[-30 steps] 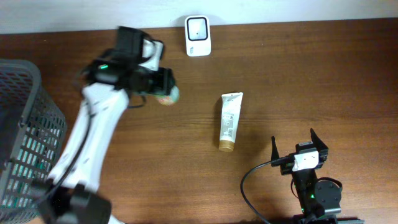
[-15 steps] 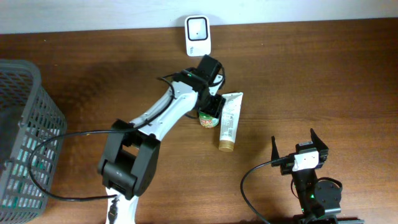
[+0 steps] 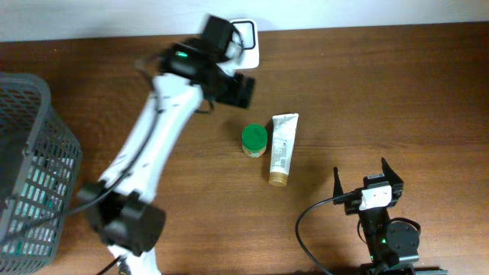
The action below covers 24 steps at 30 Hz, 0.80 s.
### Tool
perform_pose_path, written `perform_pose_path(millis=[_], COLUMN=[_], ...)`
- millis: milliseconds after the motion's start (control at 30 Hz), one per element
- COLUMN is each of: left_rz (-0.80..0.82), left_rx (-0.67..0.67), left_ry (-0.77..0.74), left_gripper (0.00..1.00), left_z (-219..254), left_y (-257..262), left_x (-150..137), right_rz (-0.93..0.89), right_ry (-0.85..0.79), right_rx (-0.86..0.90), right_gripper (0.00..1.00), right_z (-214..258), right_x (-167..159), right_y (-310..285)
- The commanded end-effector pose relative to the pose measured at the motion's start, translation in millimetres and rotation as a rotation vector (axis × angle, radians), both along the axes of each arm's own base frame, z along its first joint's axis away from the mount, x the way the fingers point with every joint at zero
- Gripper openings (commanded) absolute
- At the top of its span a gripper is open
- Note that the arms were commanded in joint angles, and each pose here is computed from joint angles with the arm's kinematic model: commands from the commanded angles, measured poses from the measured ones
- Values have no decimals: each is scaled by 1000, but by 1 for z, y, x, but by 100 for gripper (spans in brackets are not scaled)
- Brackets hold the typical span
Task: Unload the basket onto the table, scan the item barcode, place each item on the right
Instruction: 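Place the green-lidded jar on the table left of the tube, then reach the left gripper into the basket and grasp the light-green glove packet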
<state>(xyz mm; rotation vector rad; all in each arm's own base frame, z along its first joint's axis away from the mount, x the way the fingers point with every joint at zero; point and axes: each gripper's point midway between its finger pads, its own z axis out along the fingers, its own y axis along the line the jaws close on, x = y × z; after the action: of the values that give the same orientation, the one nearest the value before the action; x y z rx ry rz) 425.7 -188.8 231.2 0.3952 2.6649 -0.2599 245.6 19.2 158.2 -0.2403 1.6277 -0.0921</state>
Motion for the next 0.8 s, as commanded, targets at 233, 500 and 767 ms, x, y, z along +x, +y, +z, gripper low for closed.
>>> perform_pose_path(millis=[233,500,767], left_rz=[947,1235,1097], left_rx=[73,122,128], left_ry=[-230,14,223], left_gripper=[99,100,100], left_z=[141,32,-90], left_y=[344,462,468], left_x=[-92,-152,-155], right_rz=[4,4,4], right_ry=[4,4,4], right_rx=[11,11,10], right_gripper=[98,98,98], right_z=[-2,-2,-2], right_x=[0,0,0], right_y=[1,1,1])
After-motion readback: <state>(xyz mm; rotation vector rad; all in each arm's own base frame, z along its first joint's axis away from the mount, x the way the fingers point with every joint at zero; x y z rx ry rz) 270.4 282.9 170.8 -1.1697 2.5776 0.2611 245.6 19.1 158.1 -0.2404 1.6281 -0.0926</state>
